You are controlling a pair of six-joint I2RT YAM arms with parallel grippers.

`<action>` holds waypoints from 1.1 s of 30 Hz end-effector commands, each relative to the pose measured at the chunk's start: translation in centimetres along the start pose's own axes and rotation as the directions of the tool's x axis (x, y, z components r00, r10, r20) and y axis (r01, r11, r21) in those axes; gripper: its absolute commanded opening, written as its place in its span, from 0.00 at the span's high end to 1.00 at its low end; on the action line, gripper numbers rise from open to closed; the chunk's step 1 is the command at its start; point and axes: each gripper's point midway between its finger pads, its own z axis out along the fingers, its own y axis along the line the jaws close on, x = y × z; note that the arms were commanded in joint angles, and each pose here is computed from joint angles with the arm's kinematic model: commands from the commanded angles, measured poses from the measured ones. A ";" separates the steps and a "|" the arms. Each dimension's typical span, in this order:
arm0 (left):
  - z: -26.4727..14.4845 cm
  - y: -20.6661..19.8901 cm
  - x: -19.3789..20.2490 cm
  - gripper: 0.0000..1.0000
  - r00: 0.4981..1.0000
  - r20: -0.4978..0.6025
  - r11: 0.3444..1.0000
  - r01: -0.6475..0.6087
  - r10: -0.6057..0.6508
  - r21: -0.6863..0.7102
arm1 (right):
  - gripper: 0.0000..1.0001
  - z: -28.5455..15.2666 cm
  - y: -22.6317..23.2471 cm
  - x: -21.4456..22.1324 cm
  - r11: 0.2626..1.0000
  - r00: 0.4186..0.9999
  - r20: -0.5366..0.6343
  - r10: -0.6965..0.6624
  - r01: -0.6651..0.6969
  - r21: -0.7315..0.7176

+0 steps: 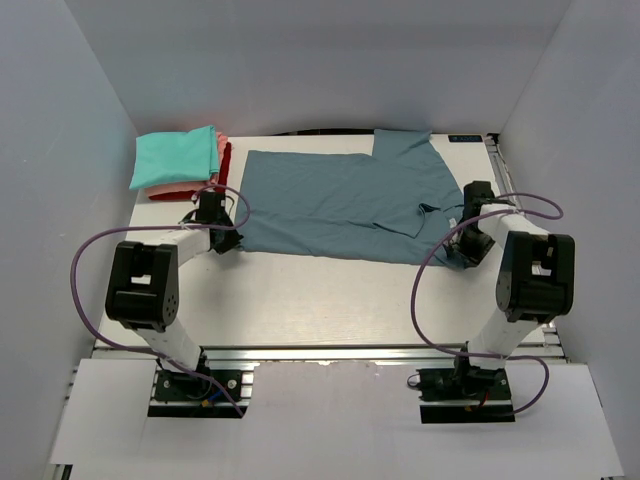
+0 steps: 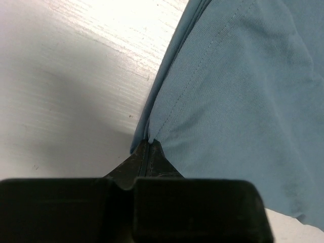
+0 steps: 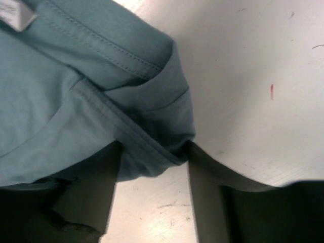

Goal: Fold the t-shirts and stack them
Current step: Fold the flattened tshirt in 1/3 of the way

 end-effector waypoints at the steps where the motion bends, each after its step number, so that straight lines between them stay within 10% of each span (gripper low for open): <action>1: -1.0 1.8 1.8 1.00 0.999 -0.040 0.997 -0.034 0.031 -0.066 | 0.42 1.2 0.1 0.0 1.000 1.000 -0.006 0.024 -0.024 0.005; 5: -1.7 3.0 2.7 1.00 0.998 -0.050 0.994 -0.043 0.038 -0.096 | 1.00 1.7 -0.3 0.7 1.000 0.999 -0.022 0.026 -0.026 0.015; 33: -11.6 8.3 6.9 1.00 0.989 0.071 0.971 0.138 -0.126 -0.194 | 1.00 -1.7 -5.1 8.1 0.998 0.987 -0.158 -0.037 0.044 0.039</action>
